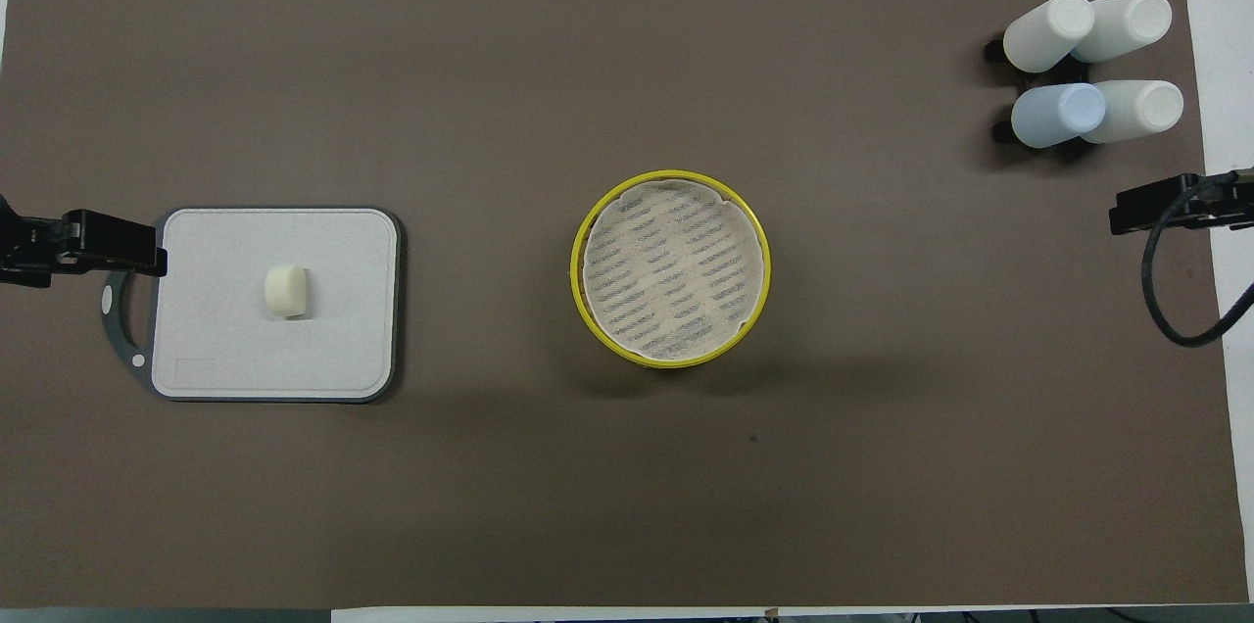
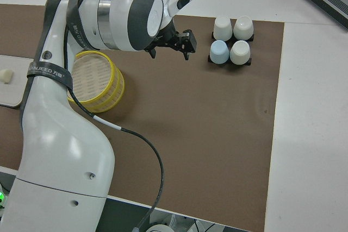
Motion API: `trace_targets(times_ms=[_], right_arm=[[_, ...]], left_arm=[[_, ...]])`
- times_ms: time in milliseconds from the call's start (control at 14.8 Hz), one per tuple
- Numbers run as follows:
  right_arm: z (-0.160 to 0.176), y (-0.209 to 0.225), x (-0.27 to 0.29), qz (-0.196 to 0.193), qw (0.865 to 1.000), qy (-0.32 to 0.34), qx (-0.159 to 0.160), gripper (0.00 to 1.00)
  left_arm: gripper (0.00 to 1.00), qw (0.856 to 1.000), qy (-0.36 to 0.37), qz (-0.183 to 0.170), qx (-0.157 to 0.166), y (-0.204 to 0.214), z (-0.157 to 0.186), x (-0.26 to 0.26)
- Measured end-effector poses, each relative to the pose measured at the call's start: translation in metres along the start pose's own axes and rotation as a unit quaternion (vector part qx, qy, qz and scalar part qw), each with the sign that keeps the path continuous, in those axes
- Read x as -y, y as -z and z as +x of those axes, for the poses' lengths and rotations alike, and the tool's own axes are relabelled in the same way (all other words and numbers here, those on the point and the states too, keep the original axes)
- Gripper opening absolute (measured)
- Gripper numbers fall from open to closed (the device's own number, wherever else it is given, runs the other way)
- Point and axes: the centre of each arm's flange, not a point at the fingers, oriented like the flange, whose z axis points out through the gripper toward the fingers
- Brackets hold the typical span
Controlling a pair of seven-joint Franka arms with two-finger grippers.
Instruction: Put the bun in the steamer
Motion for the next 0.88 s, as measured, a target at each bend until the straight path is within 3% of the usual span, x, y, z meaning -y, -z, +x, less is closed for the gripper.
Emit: trace_targets(times_ms=[135,338,473,609,879], right_arm=[[-0.003,0.0,0.03,-0.002,1.0,0.027,0.011,1.0],[-0.001,0.006,0.089,0.004,0.998,0.063,-0.016,1.0],[0.002,0.007,0.147,0.012,0.999,0.042,-0.025,1.0],[0.011,-0.004,0.226,0.02,1.0,0.009,-0.022,1.0],[0.031,-0.067,0.38,0.011,0.999,0.014,-0.034,1.0]], left_arm=[[1.0,1.0,0.0,0.0,0.001,-0.002,0.0,0.0],[1.0,1.0,0.0,0.0,0.002,-0.004,0.0,0.0],[1.0,1.0,0.0,0.0,0.001,-0.012,0.002,0.001],[1.0,1.0,0.0,0.0,-0.004,-0.039,0.005,0.002],[1.0,1.0,-0.007,0.0,-0.006,-0.115,0.008,0.015]])
